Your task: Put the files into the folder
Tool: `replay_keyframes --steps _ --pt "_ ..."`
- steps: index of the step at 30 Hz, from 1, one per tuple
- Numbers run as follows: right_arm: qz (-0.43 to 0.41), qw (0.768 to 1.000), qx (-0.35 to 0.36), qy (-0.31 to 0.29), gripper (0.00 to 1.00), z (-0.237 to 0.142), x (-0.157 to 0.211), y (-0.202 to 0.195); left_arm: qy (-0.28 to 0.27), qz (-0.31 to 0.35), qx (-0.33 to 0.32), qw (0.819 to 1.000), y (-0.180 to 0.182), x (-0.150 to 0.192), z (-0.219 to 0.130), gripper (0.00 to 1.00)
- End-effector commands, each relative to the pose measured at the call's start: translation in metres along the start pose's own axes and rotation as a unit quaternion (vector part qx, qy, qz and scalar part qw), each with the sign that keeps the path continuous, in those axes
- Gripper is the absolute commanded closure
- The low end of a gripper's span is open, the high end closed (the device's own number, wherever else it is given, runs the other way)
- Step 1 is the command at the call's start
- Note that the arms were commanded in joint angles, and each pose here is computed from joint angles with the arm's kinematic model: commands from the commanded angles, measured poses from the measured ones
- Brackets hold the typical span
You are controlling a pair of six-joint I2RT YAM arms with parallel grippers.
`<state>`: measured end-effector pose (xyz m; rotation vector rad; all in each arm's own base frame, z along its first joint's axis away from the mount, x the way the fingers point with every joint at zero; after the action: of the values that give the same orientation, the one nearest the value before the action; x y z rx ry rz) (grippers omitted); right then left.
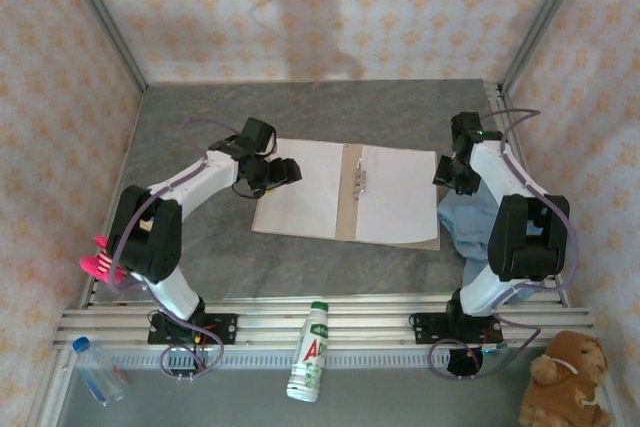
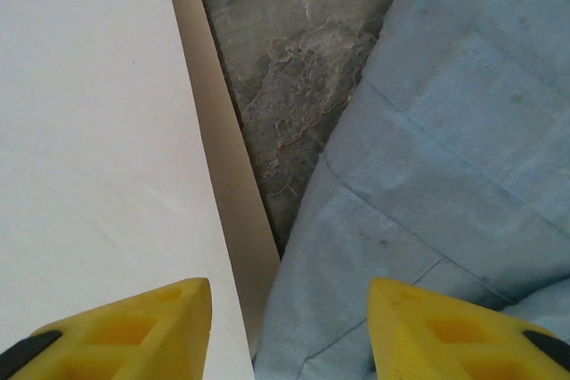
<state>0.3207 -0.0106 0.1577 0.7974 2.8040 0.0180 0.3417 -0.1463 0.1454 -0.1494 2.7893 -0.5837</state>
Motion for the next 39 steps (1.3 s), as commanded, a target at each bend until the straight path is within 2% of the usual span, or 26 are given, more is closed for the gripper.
replay_keyframes --steps 1,4,10,16,27,35,39 --pt "0.021 0.999 -0.024 -0.007 0.50 0.003 -0.002 0.007 -0.016 0.016 -0.001 1.000 -0.005 -0.012 0.011 0.28" --pt "0.022 0.999 -0.024 0.000 0.50 0.006 -0.002 0.008 -0.005 0.018 -0.009 1.000 -0.001 -0.013 0.025 0.32" --pt "0.021 0.999 -0.035 0.000 0.50 0.001 -0.003 0.011 0.016 0.011 -0.037 0.999 0.013 -0.007 0.047 0.33" --pt "0.018 0.999 -0.036 -0.001 0.50 -0.003 -0.005 0.011 0.028 -0.004 -0.067 0.997 0.032 0.003 0.052 0.33" --pt "0.016 0.999 -0.043 -0.007 0.51 -0.012 -0.006 0.013 0.040 -0.037 -0.094 0.994 0.078 0.019 0.047 0.33" --pt "0.018 0.997 -0.069 0.006 0.51 -0.011 -0.003 0.017 0.034 -0.044 -0.096 0.994 0.079 0.022 0.039 0.33" --pt "0.021 0.994 -0.106 0.015 0.51 -0.013 0.000 0.024 0.028 -0.048 -0.094 0.994 0.077 0.023 0.029 0.33"
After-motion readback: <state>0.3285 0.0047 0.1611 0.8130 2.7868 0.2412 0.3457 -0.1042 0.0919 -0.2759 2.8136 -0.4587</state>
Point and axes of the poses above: each hand's point on the last joint's axis, 136 mm out from that joint toward the fingers, its own z axis out along the fingers, its own y axis along the line the jaws close on, x = y × z, the point moved 7 cm from there along -z, back along the fingers, and after that the axes turned 10 degrees about z, right-handed, at the moved point
